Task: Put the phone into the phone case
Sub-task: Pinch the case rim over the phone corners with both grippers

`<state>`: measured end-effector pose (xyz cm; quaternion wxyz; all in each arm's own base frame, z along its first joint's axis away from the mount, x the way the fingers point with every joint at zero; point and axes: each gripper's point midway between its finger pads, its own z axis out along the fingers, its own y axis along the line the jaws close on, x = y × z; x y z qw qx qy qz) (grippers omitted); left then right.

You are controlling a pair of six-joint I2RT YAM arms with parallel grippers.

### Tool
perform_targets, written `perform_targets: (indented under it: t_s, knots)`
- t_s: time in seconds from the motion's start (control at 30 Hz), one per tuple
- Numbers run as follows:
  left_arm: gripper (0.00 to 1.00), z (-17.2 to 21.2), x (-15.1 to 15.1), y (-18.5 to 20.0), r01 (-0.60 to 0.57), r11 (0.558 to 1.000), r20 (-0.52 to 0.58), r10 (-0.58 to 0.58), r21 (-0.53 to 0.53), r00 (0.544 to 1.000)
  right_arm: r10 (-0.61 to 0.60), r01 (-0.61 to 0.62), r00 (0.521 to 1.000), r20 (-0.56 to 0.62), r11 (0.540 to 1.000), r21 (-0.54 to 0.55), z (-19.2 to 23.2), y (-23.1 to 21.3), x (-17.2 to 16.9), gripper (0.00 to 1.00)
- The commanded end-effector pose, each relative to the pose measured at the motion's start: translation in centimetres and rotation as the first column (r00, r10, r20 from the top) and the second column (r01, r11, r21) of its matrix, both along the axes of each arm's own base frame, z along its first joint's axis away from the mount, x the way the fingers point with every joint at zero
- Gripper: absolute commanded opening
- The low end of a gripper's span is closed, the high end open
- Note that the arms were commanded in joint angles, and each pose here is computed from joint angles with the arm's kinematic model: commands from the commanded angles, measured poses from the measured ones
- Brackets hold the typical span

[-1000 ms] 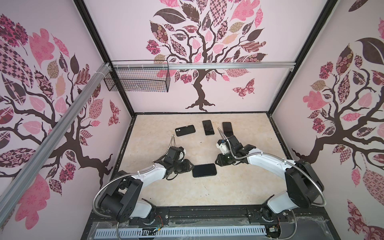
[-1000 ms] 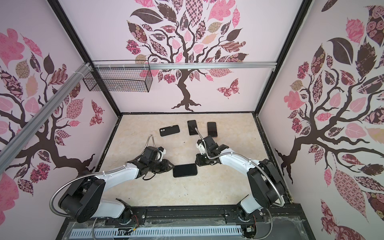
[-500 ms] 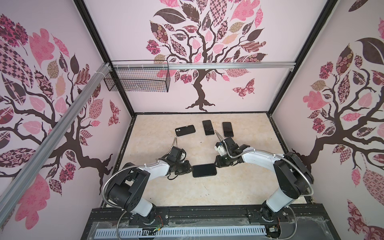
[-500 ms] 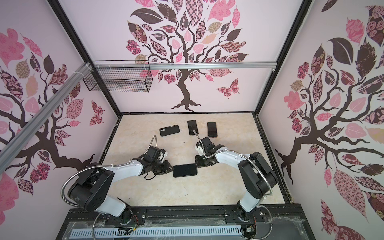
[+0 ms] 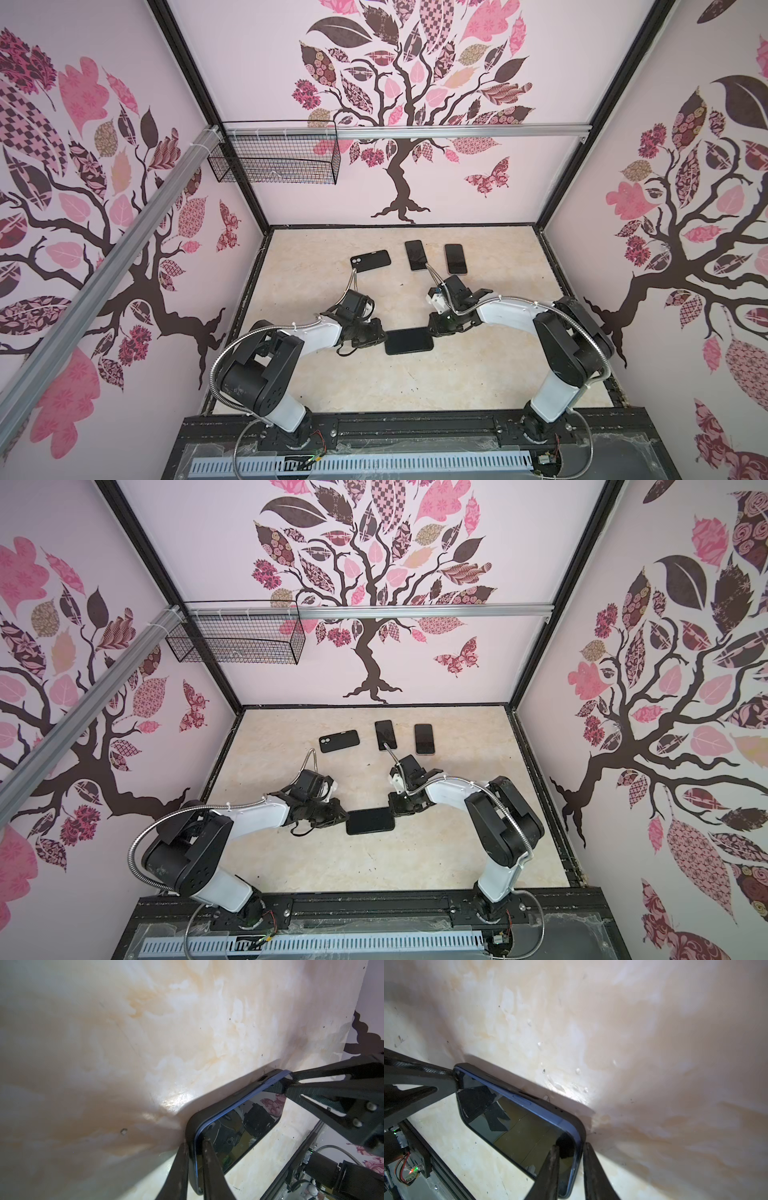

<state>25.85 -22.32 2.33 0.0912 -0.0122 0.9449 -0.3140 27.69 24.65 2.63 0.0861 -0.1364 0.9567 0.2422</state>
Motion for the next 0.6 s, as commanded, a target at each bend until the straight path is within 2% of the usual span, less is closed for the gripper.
perform_targets:
  t_s: [0.0,0.3,0.57]
  knots:
    - [0.12,-1.0,0.3,0.7,-0.016,0.997,-0.017,0.017,0.073,1.000,-0.012,0.012,1.000,-0.002,0.999,-0.033,-0.5,-0.2,0.8,0.24]
    - [0.09,-1.3,-0.2,1.2,0.013,0.981,-0.044,-0.005,0.192,0.999,-0.006,0.005,1.000,-0.007,0.998,-0.059,-0.8,-0.6,0.6,0.24]
    - [0.09,-1.7,-0.7,1.8,0.011,0.974,-0.061,0.003,0.226,0.998,-0.002,0.001,1.000,-0.011,0.998,-0.070,-0.7,-0.7,0.6,0.20]
